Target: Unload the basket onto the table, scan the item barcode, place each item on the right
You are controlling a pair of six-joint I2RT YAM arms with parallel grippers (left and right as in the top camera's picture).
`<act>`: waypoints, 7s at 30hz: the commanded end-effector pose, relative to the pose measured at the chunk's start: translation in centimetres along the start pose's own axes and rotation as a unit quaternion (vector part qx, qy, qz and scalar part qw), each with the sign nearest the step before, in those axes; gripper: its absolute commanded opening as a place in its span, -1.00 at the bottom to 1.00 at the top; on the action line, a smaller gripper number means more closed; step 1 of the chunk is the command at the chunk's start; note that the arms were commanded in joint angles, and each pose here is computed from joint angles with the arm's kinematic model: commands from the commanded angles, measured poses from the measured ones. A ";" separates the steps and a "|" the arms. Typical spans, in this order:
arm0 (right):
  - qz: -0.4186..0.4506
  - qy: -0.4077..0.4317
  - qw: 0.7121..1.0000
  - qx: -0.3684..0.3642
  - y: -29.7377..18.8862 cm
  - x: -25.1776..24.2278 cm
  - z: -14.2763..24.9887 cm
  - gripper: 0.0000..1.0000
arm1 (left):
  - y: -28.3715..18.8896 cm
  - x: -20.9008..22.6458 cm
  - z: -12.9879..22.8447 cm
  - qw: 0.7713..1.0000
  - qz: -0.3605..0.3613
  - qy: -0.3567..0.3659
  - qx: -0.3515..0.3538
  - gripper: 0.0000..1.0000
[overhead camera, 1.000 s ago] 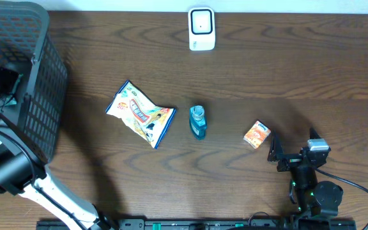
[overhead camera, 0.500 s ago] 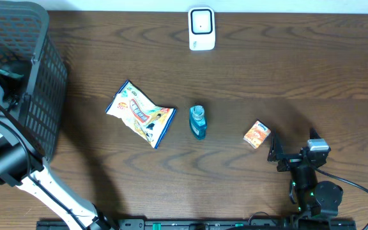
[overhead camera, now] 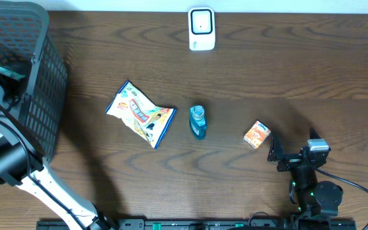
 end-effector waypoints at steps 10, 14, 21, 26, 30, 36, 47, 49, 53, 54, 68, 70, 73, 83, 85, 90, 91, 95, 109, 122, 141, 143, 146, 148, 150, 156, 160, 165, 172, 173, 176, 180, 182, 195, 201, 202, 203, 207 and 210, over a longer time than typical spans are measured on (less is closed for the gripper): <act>0.000 0.005 1.000 0.001 0.0 0.1 0.1 0.99 | -18.2 0.4 -2.5 0.991 0.093 -0.054 -0.085 -0.86; 0.000 0.005 1.000 0.001 0.0 0.1 0.1 0.98 | -25.3 1.6 -1.7 0.977 0.162 -0.105 -0.088 -0.86; 0.000 0.005 1.000 0.001 0.0 0.1 0.1 0.98 | -35.8 2.7 3.2 0.946 0.318 -0.051 -0.040 -0.86; 0.000 0.005 1.000 0.001 0.0 0.1 0.1 0.98 | -39.6 3.2 9.8 0.939 0.338 0.052 0.021 -0.85; 0.000 0.005 1.000 0.001 0.0 0.1 0.1 0.99 | -39.9 3.1 15.0 0.935 0.311 0.160 0.064 -0.86; 0.000 0.005 1.000 0.001 0.0 0.1 0.1 0.99 | -39.4 3.1 20.9 0.911 0.285 0.275 0.113 -0.86; 0.000 0.005 1.000 0.001 0.0 0.1 0.1 0.99 | -35.3 6.1 28.9 0.850 0.194 0.453 0.185 -0.86; 0.000 0.005 1.000 0.001 0.0 0.1 0.1 0.99 | -34.2 6.7 29.8 0.845 0.174 0.467 0.194 -0.85; 0.000 0.005 1.000 0.001 0.0 0.1 0.1 0.98 | -32.2 7.3 31.5 0.829 0.162 0.495 0.202 -0.86; 0.000 0.005 1.000 0.001 0.0 0.1 0.1 0.99 | -31.7 7.3 32.0 0.827 0.165 0.497 0.202 -0.85; 0.000 0.005 1.000 0.001 0.0 0.1 0.1 0.99 | -22.4 7.9 36.8 0.850 0.161 0.455 0.212 -0.85; 0.000 0.005 1.000 0.001 0.0 0.1 0.1 0.98 | -21.5 7.9 37.3 0.849 0.155 0.456 0.215 -0.85; 0.000 0.005 1.000 0.001 0.0 0.1 0.1 0.99 | -20.6 7.9 37.7 0.851 0.138 0.456 0.220 -0.85; 0.000 0.005 1.000 0.001 0.0 0.1 0.1 0.98 | -23.4 4.7 36.6 0.856 0.194 0.441 0.188 0.96; 0.000 0.005 1.000 0.001 0.0 0.1 0.1 0.98 | -25.6 3.4 35.3 0.859 0.221 0.432 0.162 0.96; 0.000 0.005 1.000 0.001 0.0 0.1 0.1 0.99 | -32.4 0.7 30.1 0.884 0.284 0.371 0.024 0.96; 0.000 0.005 1.000 0.001 0.0 0.1 0.1 0.99 | -33.8 0.4 28.8 0.887 0.296 0.356 -0.010 0.96; 0.000 0.005 1.000 0.001 0.0 0.1 0.1 0.99 | -39.1 -0.2 23.6 0.891 0.341 0.263 -0.141 0.96; 0.000 0.005 1.000 0.001 0.0 0.1 0.1 0.98 | -51.9 1.7 14.4 0.758 0.504 0.142 -0.388 0.96; -0.135 0.157 0.978 -0.007 -0.3 1.9 -0.4 0.99 | -51.9 10.0 15.4 0.723 0.518 0.299 -0.345 0.96; -0.447 0.321 0.834 -0.027 -3.8 4.9 -6.3 0.99 | -51.0 30.6 16.0 0.574 0.691 0.202 -0.389 0.96; -0.450 0.306 0.838 -0.044 -4.3 4.7 -7.9 0.98 | -50.9 32.0 15.9 0.566 0.700 0.190 -0.393 0.95; -0.447 0.281 0.848 -0.055 -4.8 4.3 -10.1 0.99 | -50.3 32.8 16.0 0.566 0.703 0.194 -0.385 0.96; -0.440 0.265 0.857 -0.045 -4.8 4.1 -11.5 0.99 | -50.1 32.8 16.0 0.569 0.701 0.198 -0.383 0.96; -0.434 0.246 0.867 -0.026 -4.4 3.7 -13.1 0.99 | -50.0 32.7 16.1 0.570 0.700 0.199 -0.382 0.96; -0.425 0.188 0.885 0.012 -2.5 2.6 -18.0 0.99 | -49.4 32.8 16.6 0.577 0.688 0.197 -0.393 0.96; -0.413 0.167 0.894 0.044 -0.8 1.8 -20.8 0.99 | -49.2 32.5 16.8 0.583 0.681 0.199 -0.396 0.96; -0.411 0.157 0.895 0.078 1.1 2.5 -22.9 0.99 | -49.0 32.2 16.7 0.580 0.689 0.204 -0.384 0.96; -0.449 0.126 0.881 0.078 2.1 4.0 -22.9 0.98 | -50.0 32.6 15.8 0.555 0.711 0.170 -0.397 0.96; -0.449 0.127 0.881 0.081 2.2 4.1 -22.8 0.99 | -50.2 32.7 15.6 0.556 0.710 0.159 -0.403 0.96; -0.444 0.136 0.881 0.090 2.7 4.1 -22.6 0.99 | -50.5 33.0 15.0 0.559 0.704 0.128 -0.418 0.96; -0.442 0.141 0.883 0.074 3.3 4.0 -23.2 0.99 | -50.6 32.7 14.8 0.555 0.706 0.113 -0.426 0.96; -0.438 0.135 0.887 0.061 3.6 3.9 -23.5 0.98 | -50.4 32.3 15.0 0.558 0.704 0.117 -0.424 0.96; -0.341 0.174 0.917 0.112 8.5 6.1 -22.4 0.98 | -46.7 27.3 17.1 0.602 0.704 0.122 -0.358 0.96; -0.245 0.102 0.930 0.255 12.8 10.3 -21.1 0.99 | -43.7 24.7 18.7 0.636 0.691 0.137 -0.314 0.96; -0.237 0.088 0.929 0.272 13.4 10.9 -21.5 0.98 | -43.2 24.4 18.9 0.640 0.688 0.144 -0.310 0.96; -0.230 0.072 0.927 0.287 14.2 11.6 -22.3 0.99 | -42.6 24.0 19.2 0.646 0.683 0.151 -0.306 0.96; -0.221 0.022 0.915 0.338 16.8 14.0 -24.6 0.99 | -40.7 22.8 20.2 0.663 0.667 0.171 -0.295 0.96; -0.205 -0.010 0.895 0.396 18.5 15.4 -24.8 0.98 | -39.1 21.8 21.0 0.677 0.653 0.187 -0.285 0.96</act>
Point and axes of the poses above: each gripper's point midway between its finger pads, its own y axis out along the fingers, its own x axis along the line the jaws close on, z = x × y, the point moved 10 cm from there along -y, back along the fingers, and after that the axes turned 14 degrees about -y, right-handed, at the moved point
